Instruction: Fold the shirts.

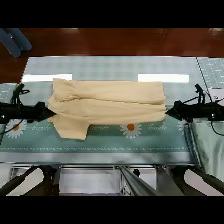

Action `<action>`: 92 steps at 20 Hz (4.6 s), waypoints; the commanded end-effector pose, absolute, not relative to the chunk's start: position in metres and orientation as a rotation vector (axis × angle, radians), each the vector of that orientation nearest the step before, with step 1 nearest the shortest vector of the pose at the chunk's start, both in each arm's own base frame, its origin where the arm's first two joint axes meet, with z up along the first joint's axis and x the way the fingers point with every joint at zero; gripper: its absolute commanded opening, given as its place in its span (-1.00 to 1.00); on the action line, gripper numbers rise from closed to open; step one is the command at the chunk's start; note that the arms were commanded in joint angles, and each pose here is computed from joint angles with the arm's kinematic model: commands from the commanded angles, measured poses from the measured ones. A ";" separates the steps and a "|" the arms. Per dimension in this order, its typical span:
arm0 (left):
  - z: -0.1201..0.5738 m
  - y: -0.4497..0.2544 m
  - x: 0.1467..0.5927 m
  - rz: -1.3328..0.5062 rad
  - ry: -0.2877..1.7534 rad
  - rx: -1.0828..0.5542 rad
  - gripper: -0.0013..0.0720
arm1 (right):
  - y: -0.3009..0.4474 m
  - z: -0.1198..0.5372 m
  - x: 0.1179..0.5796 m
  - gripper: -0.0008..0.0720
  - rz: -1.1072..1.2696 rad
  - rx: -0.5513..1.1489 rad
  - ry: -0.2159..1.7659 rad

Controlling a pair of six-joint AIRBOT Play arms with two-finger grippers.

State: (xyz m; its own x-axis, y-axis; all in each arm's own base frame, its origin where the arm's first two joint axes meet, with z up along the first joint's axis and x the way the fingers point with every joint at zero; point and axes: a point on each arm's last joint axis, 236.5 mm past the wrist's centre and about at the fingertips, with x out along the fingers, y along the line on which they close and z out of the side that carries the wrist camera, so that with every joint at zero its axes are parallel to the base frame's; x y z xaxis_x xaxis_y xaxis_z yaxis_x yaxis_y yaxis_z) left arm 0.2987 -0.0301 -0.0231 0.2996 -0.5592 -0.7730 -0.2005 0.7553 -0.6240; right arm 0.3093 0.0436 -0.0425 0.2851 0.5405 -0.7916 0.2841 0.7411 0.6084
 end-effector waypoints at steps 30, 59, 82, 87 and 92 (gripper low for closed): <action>0.004 0.050 0.430 -0.138 1.244 -0.642 0.94 | -0.031 -0.077 0.421 0.72 0.058 0.899 1.374; 0.005 -0.394 0.349 -0.891 1.206 -0.349 -0.90 | 0.064 0.141 0.277 -0.90 0.224 0.435 0.984; 0.074 -0.290 0.397 -0.818 1.331 -0.362 -0.90 | 0.189 0.147 0.302 -0.89 0.534 0.404 0.982; 0.122 -0.092 0.402 -0.420 1.112 -0.375 -0.89 | 0.281 0.125 0.350 -0.89 0.665 0.327 1.074; 0.120 -0.055 0.321 -0.281 0.932 -0.409 -0.89 | 0.357 0.063 0.405 -0.89 0.712 0.326 1.162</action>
